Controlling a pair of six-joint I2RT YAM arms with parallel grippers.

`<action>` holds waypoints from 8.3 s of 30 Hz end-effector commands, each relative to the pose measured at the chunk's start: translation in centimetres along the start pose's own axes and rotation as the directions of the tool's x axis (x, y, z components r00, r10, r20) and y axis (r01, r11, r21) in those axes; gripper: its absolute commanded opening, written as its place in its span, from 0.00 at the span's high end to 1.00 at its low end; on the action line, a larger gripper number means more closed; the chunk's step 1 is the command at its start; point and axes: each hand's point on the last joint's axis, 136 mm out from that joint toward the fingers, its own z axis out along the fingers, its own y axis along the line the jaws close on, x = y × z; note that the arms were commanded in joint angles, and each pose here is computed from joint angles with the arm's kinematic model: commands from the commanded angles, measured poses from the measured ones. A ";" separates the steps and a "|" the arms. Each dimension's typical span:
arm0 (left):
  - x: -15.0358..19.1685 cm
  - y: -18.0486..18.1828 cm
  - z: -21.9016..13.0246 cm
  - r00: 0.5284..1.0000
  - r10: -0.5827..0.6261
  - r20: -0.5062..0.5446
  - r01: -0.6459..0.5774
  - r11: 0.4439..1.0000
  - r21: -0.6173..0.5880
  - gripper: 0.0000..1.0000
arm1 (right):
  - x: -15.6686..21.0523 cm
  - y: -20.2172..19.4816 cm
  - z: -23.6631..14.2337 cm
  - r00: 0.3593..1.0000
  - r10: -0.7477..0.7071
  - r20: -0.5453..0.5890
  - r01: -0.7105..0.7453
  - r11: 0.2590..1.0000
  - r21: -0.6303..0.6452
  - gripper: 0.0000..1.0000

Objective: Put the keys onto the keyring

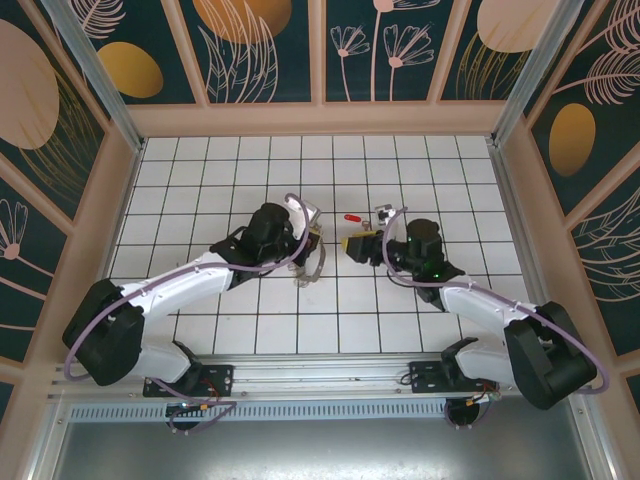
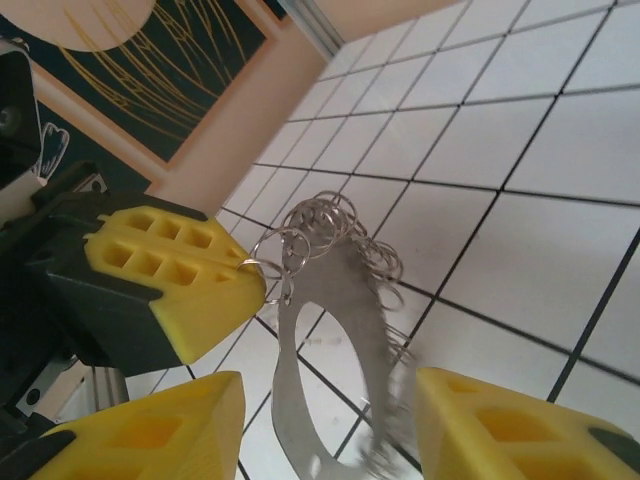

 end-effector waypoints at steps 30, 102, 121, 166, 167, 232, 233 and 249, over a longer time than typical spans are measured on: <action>-7.3 -6.7 -2.0 0.971 0.089 0.223 -0.165 0.921 0.353 1.00 | -4.7 5.9 -1.3 0.990 -0.127 0.057 0.138 0.947 -0.290 0.60; -8.9 -6.7 -3.1 0.965 0.024 0.261 -0.136 0.898 0.419 1.00 | -2.1 6.2 -2.0 0.991 -0.133 -0.017 0.118 0.929 -0.351 1.00; -12.2 0.6 -6.8 0.875 -0.204 0.439 0.161 0.978 0.134 0.22 | -7.2 7.7 -2.9 0.972 -0.142 0.186 0.196 0.929 -0.313 1.00; -17.2 -1.6 -4.7 0.827 -0.439 0.350 0.212 0.821 0.530 0.60 | -16.1 6.1 -0.6 0.930 0.008 0.368 0.147 0.909 -0.389 1.00; -17.3 -1.4 -4.5 0.827 -0.440 0.350 0.214 0.822 0.528 0.61 | -16.2 5.8 -0.7 0.930 0.014 0.366 0.140 0.910 -0.389 1.00; -15.7 0.7 -1.1 0.833 -0.473 0.286 0.225 0.763 0.607 0.66 | -15.4 6.4 1.9 0.960 0.064 0.274 0.071 0.888 -0.454 1.00; -15.6 0.7 -1.0 0.834 -0.474 0.284 0.225 0.761 0.608 0.66 | -15.4 6.5 1.9 0.960 0.065 0.272 0.069 0.887 -0.456 1.00; -15.2 0.4 -1.2 0.832 -0.480 0.279 0.220 0.746 0.629 0.81 | -15.3 6.1 2.4 0.961 0.074 0.265 0.056 0.890 -0.452 1.00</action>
